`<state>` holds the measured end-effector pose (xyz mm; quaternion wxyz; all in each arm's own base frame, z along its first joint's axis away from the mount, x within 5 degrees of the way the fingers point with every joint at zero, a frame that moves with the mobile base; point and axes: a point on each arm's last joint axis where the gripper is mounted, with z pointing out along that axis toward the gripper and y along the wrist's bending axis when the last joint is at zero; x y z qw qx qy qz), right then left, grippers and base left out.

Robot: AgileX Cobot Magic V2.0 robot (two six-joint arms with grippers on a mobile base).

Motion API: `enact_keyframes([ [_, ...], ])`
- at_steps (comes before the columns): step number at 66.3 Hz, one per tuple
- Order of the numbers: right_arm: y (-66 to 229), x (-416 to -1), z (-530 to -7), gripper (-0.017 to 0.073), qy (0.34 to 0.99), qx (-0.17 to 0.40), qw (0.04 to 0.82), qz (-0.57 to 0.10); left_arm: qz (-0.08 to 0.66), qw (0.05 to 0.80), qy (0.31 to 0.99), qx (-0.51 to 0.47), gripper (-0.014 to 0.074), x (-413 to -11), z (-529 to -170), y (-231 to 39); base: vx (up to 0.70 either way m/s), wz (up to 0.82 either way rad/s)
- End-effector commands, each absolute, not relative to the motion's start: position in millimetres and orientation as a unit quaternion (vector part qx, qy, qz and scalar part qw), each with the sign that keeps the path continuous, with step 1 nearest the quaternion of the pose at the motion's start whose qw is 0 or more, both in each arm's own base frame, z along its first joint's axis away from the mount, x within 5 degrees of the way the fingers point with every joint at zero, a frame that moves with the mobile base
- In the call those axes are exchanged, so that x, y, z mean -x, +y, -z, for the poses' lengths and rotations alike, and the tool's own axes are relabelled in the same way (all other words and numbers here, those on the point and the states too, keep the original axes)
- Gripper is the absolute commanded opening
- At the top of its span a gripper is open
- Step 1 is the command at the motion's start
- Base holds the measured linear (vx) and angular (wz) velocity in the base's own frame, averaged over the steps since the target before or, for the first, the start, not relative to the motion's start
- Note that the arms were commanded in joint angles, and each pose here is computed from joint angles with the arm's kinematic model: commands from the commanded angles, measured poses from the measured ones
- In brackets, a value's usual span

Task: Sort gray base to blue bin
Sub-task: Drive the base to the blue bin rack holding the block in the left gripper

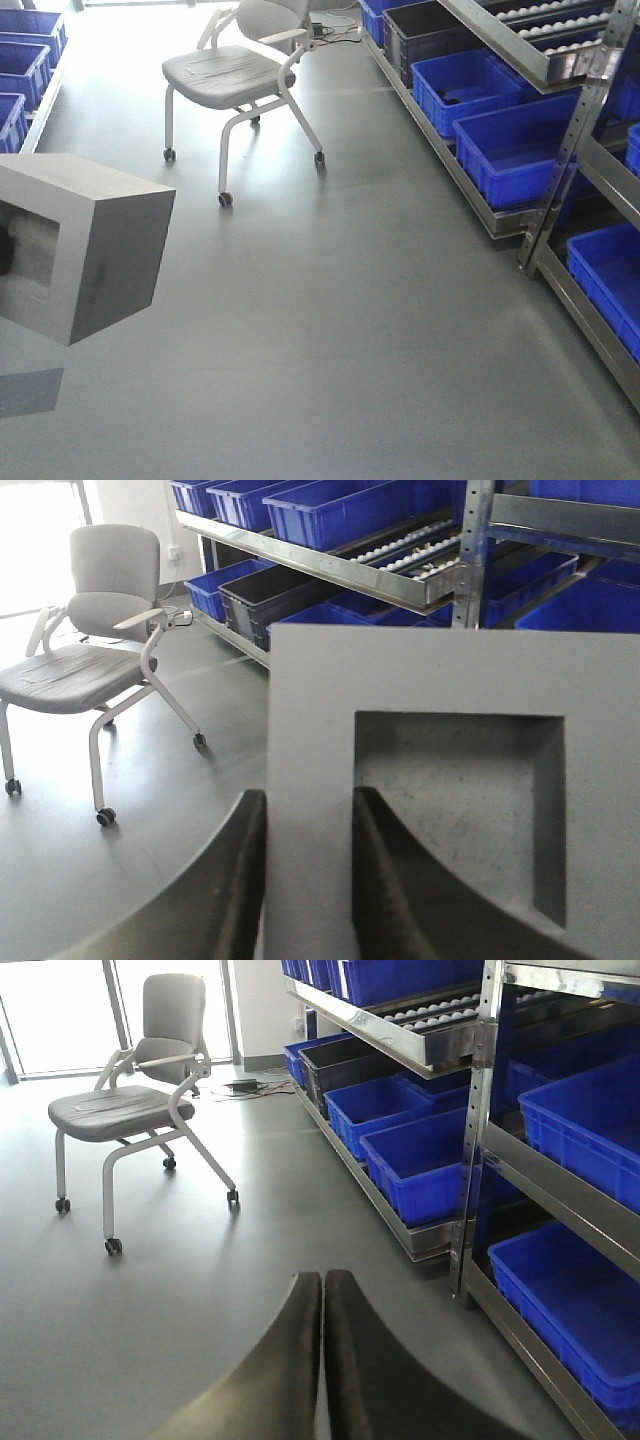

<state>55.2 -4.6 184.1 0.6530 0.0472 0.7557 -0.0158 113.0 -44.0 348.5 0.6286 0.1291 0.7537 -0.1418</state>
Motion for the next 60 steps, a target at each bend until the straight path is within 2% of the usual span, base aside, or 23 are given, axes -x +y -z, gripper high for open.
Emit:
enact_keyframes([
  [1,-4.9,-55.8,-190.8,-0.0005,0.731,-0.041,0.681,0.022,0.154,0.678,0.711,-0.106,-0.0006,-112.7,-367.8,-42.4,0.31,0.06],
  [30,-4.9,-55.8,-190.6,-0.0005,0.731,-0.041,0.681,0.022,0.154,0.678,0.711,-0.106,-0.0006,-112.7,-367.8,-42.4,0.29,0.21],
  [60,-4.9,-55.8,-190.6,-0.0005,0.731,-0.041,0.681,0.022,0.154,0.678,0.711,-0.106,-0.0006,-112.7,-367.8,-42.4,0.25,0.79],
])
